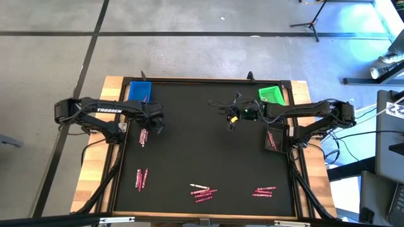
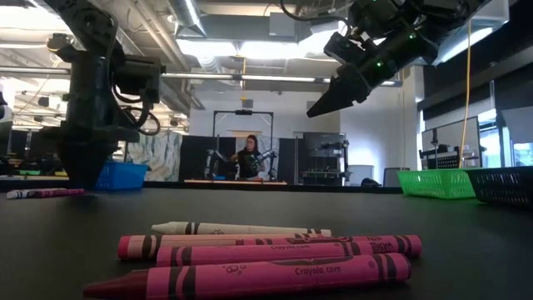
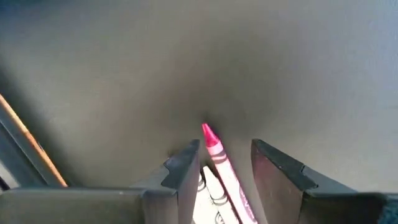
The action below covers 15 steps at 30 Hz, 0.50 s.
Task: Sort crayons
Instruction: Put the red crayon into the blue bin
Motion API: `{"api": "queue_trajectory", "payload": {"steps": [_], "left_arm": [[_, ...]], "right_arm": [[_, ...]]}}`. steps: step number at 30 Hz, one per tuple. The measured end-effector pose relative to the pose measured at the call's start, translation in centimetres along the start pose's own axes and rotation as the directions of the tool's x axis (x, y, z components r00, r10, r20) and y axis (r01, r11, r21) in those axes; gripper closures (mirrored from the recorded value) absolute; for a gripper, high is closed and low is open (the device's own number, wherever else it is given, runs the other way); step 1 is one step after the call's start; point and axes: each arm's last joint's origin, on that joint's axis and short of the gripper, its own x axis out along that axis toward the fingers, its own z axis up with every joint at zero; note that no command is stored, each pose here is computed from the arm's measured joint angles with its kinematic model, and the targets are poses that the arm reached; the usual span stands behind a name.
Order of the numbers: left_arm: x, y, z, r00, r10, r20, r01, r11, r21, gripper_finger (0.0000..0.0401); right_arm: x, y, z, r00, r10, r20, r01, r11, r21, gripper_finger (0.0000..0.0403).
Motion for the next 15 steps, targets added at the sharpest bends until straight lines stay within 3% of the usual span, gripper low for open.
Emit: {"api": "queue_trajectory", "payload": {"steps": [15], "left_arm": [[1.2,-0.6,0.3,0.999,0.023,-0.040,-0.021,0.999,0.040,0.0272]], "right_arm": [[0.0,0.0,0.0,1.000,0.000,0.000,0.000,1.000,-0.001,0.0309]]}}
